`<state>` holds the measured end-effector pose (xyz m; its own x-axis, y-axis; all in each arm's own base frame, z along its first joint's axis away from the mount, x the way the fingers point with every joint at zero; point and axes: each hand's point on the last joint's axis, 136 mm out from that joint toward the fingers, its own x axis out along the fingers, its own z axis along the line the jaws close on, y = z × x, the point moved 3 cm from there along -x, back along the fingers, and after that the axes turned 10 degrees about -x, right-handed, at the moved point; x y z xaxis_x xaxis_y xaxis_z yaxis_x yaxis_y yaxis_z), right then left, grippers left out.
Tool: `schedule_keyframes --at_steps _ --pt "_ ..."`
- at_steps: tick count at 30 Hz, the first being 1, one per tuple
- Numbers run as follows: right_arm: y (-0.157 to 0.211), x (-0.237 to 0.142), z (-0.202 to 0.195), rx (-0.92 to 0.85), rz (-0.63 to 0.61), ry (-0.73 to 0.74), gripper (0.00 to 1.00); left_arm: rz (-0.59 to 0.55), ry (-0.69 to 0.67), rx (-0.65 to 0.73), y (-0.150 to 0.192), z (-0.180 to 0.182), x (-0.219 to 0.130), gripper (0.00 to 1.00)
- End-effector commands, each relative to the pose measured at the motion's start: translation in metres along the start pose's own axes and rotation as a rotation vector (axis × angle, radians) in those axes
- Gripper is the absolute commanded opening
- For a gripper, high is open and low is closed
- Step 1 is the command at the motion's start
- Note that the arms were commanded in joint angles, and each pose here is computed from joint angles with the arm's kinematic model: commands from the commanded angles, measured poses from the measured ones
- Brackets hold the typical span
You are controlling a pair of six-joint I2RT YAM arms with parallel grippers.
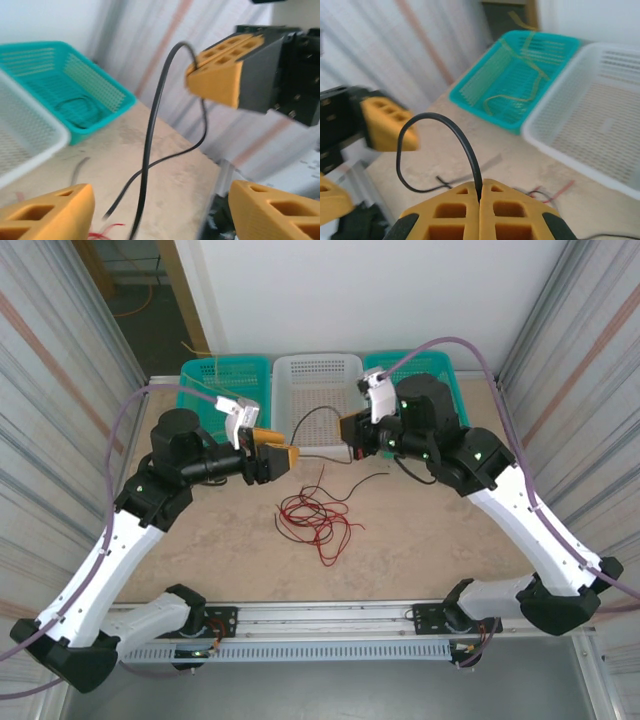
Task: Untangle the cables
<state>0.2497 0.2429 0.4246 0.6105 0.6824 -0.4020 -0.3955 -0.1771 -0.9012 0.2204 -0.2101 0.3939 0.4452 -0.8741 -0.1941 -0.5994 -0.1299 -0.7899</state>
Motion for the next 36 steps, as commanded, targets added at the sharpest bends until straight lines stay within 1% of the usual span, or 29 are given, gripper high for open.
schedule_keyframes --at_steps 1,3,5,8,12,15,17,20,21,22,23,25,26,28,31,34,36 --pt "-0.011 -0.013 -0.049 0.098 -0.022 0.169 0.0 -0.075 -0.3 -0.004 -0.001 0.046 -0.01 0.78" --pt "-0.015 -0.012 -0.079 0.156 -0.017 0.234 0.0 -0.063 -0.396 -0.029 0.004 0.063 -0.011 0.79" --pt "-0.016 -0.008 -0.112 0.221 -0.008 0.297 0.0 -0.026 -0.452 -0.065 0.011 0.075 -0.008 0.79" --pt "-0.016 -0.001 -0.163 0.319 0.001 0.392 0.0 0.043 -0.476 -0.133 0.023 0.086 0.001 0.74" --pt "-0.016 0.011 -0.223 0.422 0.007 0.482 0.0 0.063 -0.46 -0.228 0.038 0.095 0.011 0.73" --pt "0.0 0.024 -0.267 0.509 0.046 0.543 0.0 0.089 -0.419 -0.251 0.048 0.095 0.018 0.74" --pt "0.015 0.034 -0.29 0.583 0.069 0.536 0.0 0.117 -0.421 -0.264 0.055 0.097 0.02 0.74" --pt "0.036 0.052 -0.316 0.657 0.116 0.506 0.0 0.171 -0.436 -0.284 0.067 0.102 0.024 0.7" --pt "0.044 0.058 -0.323 0.666 0.143 0.515 0.05 0.184 -0.45 -0.288 0.072 0.105 0.025 0.68" --pt "0.049 0.062 -0.328 0.667 0.164 0.523 0.14 0.193 -0.472 -0.291 0.076 0.108 0.026 0.67" --pt "0.054 0.066 -0.331 0.669 0.184 0.524 0.2 0.199 -0.506 -0.291 0.081 0.112 0.026 0.65" --pt "0.061 0.072 -0.331 0.672 0.21 0.516 0.28 0.219 -0.546 -0.294 0.09 0.117 0.028 0.62" --pt "0.062 0.072 -0.329 0.667 0.217 0.515 0.3 0.238 -0.556 -0.299 0.094 0.118 0.03 0.61" --pt "0.061 0.071 -0.322 0.64 0.221 0.523 0.32 0.27 -0.566 -0.31 0.102 0.121 0.034 0.59" --pt "0.054 0.065 -0.303 0.588 0.212 0.531 0.31 0.296 -0.587 -0.31 0.111 0.124 0.039 0.59" --pt "0.048 0.058 -0.272 0.537 0.206 0.503 0.31 0.305 -0.621 -0.295 0.115 0.127 0.042 0.57" --pt "0.059 0.059 -0.243 0.507 0.227 0.471 0.32 0.307 -0.645 -0.292 0.114 0.13 0.042 0.55"
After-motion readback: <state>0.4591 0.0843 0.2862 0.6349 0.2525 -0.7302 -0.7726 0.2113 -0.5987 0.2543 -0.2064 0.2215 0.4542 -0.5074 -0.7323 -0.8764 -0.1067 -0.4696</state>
